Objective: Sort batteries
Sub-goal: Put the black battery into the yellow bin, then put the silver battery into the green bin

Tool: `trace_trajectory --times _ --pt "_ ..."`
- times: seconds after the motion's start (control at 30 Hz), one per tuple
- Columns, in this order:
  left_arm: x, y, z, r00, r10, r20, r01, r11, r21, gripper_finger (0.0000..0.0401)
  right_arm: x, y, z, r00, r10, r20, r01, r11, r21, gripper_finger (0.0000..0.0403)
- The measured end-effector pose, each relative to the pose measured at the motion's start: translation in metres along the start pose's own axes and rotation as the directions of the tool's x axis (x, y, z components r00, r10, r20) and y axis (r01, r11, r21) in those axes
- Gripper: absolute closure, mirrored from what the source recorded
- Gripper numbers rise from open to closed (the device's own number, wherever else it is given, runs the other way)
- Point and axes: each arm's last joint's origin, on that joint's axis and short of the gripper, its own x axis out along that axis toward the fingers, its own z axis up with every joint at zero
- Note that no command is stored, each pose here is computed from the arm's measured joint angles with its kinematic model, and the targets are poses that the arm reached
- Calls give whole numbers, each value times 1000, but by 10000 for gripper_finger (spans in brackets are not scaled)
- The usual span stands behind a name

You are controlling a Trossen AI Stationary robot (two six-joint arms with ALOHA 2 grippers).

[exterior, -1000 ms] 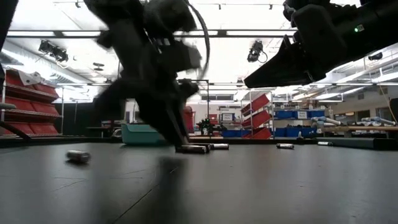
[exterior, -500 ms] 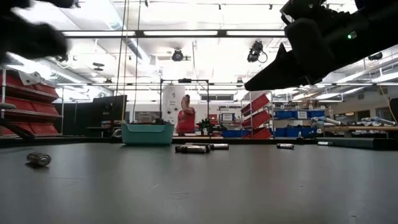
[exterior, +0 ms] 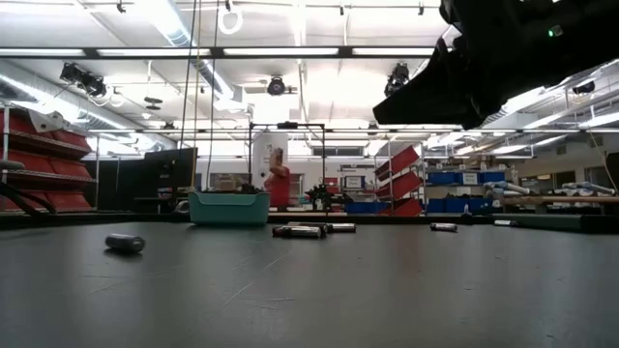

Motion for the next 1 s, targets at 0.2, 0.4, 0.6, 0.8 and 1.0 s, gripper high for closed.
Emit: trace_trajectory --times 0.2,0.4,0.6,0.8,1.0 --pt "-4 9 -15 992 125 23 -121 984 -134 321 -6 7 1 999 44 15 -44 999 15 320" --pt "-5 9 -16 991 127 49 -114 972 -205 214 -13 13 -1 996 82 17 -83 996 24 320" --pt "-3 10 -1 977 138 162 -95 964 -248 186 -17 16 -2 995 99 15 -99 995 31 320" --pt "14 9 39 953 152 262 -113 981 -155 202 -17 17 -2 994 107 13 -107 994 30 320" --pt "44 15 97 947 140 289 -171 982 85 213 -17 17 -5 987 161 -29 -162 986 -28 320"
